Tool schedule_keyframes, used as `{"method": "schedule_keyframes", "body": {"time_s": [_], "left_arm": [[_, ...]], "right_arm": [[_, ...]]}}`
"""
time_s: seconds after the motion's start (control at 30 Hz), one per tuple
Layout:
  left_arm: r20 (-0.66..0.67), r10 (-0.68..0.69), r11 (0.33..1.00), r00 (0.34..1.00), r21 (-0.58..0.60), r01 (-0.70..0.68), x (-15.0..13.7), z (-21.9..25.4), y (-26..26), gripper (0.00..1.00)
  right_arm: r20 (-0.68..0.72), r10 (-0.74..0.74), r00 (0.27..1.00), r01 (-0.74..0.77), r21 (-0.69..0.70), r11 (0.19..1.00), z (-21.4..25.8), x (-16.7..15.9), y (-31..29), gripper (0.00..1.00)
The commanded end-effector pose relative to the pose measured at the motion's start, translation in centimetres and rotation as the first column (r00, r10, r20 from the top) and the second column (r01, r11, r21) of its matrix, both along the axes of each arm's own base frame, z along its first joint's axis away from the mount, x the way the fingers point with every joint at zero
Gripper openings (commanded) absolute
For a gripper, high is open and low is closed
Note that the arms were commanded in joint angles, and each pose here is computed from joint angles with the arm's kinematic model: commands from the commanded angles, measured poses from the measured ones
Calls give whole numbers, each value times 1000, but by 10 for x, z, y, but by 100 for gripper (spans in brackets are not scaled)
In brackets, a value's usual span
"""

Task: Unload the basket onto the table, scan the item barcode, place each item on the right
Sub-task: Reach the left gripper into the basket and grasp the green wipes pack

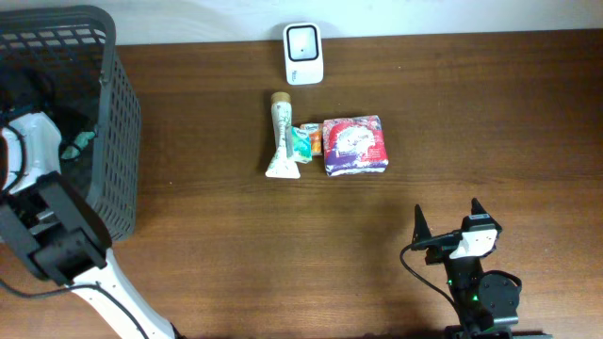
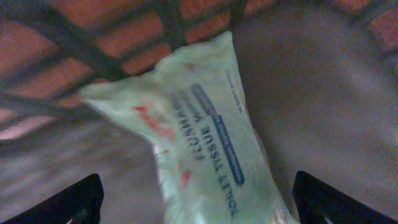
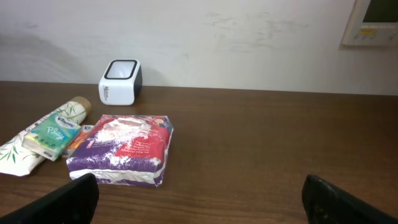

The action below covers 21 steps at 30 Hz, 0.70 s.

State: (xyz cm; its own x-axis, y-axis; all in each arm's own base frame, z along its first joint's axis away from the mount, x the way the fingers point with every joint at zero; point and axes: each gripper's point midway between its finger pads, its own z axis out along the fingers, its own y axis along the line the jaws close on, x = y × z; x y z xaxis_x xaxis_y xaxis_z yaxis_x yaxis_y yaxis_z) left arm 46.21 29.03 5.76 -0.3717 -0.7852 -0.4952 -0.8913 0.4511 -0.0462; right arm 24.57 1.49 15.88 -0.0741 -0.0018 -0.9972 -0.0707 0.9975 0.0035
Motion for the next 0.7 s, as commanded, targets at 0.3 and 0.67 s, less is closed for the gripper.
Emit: {"method": "schedule_keyframes", "body": {"time_s": [0.3,0.67], "left_arm": [[-4,-37,999,999,-26,37,2,10,-5,0],[620,-267,953,738,57,297,-36,325,-108,0]], "right_arm": [[-5,-6,1000,6,7,1000,-3,0,-1,99],[-5,-7,1000,7,7,1000,-3,0,-1,99]]}}
